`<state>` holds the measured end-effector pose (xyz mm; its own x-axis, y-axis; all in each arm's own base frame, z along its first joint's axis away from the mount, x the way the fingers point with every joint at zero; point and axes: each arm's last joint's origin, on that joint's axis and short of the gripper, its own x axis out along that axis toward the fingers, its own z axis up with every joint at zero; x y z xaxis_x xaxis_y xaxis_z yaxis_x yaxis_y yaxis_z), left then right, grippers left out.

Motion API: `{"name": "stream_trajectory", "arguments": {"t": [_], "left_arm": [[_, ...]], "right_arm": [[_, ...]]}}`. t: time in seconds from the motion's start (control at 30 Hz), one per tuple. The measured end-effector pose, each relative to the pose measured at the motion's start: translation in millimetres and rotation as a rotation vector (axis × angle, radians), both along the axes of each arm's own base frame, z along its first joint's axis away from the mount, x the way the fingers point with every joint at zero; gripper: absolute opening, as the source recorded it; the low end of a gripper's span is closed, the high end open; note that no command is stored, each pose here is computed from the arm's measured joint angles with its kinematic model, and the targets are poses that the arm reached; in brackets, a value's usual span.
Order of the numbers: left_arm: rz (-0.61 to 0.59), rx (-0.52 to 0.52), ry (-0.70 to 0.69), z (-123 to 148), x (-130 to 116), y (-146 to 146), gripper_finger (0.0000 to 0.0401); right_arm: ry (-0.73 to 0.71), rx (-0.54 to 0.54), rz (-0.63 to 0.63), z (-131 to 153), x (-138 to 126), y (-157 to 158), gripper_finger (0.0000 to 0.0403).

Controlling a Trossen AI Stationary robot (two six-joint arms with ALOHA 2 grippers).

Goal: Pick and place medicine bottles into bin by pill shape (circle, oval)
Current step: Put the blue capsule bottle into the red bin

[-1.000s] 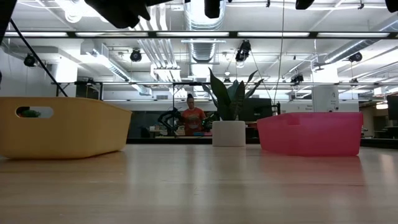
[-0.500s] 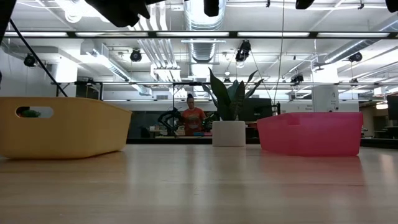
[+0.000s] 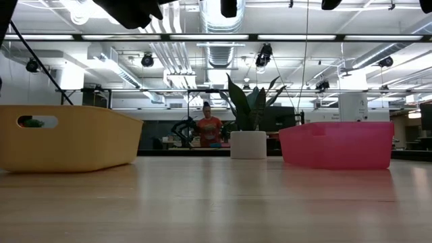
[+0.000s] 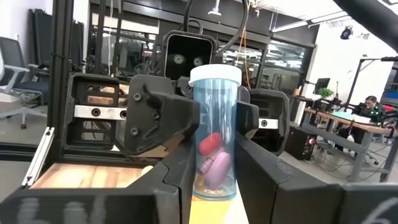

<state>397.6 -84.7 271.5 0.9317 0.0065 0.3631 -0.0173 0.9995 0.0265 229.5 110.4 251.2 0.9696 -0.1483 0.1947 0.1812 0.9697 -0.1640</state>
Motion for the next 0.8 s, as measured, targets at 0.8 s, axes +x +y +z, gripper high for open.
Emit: {"name": "stream_trajectory", "arguments": {"t": [0.8], "left_arm": [[0.015, -0.003, 0.019, -1.0, -3.5, 1.0, 0.01]], "right_arm": [[0.017, 0.027, -0.042, -0.2, -1.3, -1.6, 0.0235]]}}
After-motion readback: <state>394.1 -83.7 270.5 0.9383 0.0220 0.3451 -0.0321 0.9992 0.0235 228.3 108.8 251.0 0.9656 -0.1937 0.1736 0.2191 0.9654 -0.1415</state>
